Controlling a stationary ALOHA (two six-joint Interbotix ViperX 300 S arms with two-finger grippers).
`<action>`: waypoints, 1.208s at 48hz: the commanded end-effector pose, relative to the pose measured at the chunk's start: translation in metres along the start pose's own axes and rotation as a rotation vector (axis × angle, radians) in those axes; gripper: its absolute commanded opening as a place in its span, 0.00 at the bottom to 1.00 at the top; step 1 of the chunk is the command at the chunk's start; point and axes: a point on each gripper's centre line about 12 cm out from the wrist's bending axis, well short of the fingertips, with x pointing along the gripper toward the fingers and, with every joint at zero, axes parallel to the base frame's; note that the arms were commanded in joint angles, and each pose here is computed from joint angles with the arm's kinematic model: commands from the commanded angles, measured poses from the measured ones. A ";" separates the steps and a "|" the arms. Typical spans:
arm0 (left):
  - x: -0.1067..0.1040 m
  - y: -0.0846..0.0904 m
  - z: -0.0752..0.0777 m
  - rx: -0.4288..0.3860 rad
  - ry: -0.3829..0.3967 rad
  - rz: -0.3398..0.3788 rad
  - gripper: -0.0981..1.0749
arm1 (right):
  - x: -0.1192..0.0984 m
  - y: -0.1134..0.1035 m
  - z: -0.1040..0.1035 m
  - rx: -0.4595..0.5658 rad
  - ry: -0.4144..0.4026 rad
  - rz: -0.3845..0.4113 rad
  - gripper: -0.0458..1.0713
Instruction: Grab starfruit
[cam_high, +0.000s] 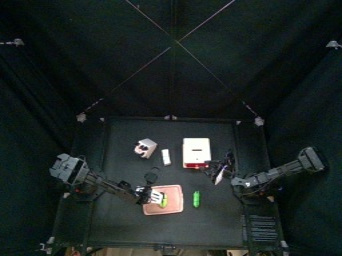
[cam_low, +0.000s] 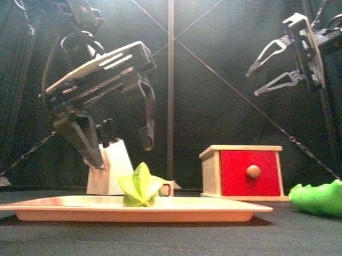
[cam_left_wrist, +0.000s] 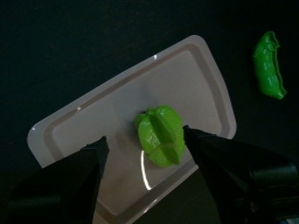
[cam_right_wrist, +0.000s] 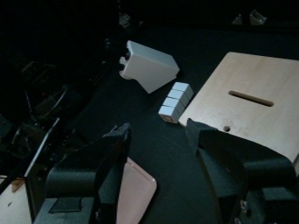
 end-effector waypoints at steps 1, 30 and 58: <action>-0.009 -0.010 0.002 -0.022 0.002 -0.046 0.95 | 0.000 0.003 0.002 0.009 -0.001 0.004 0.82; 0.015 -0.028 -0.015 -0.087 0.047 -0.008 0.95 | -0.001 0.002 0.002 0.010 -0.001 0.001 0.82; 0.037 -0.027 -0.021 -0.132 0.069 0.046 0.95 | 0.000 0.002 0.003 0.010 -0.005 -0.001 0.82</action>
